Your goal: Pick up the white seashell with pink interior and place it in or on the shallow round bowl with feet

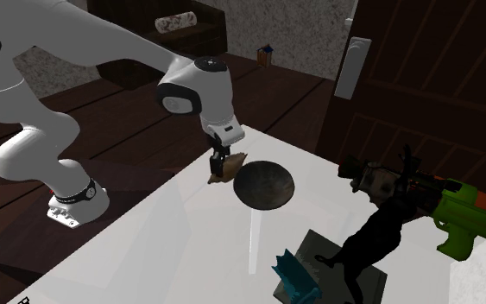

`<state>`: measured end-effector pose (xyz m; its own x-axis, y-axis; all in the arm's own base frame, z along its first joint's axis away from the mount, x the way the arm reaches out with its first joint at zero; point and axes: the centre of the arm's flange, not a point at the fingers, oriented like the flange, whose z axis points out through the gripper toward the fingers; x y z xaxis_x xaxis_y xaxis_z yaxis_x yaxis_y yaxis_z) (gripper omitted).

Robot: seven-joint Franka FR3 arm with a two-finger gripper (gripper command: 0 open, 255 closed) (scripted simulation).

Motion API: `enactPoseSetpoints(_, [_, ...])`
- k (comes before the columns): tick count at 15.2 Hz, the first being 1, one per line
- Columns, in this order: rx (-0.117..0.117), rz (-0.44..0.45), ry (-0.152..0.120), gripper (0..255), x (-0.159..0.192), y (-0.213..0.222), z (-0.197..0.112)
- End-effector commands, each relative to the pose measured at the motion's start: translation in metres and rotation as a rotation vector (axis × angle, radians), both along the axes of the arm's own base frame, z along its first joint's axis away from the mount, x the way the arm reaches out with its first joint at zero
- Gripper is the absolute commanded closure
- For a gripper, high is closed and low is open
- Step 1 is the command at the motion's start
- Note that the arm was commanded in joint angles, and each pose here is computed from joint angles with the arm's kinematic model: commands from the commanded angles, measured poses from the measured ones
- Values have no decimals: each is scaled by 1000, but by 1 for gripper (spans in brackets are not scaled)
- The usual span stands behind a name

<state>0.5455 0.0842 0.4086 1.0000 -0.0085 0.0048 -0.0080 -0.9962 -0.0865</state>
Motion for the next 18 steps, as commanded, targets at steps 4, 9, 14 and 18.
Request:
enactPoseSetpoints(4, [40, -9, 29, 255, 8, 22, -13])
enactPoseSetpoints(9, [40, -9, 28, 255, -2, 10, 16])
enactPoseSetpoints(14, [40, -9, 28, 255, -2, 10, 42])
enactPoseSetpoints(18, [40, -9, 28, 255, -2, 10, 63])
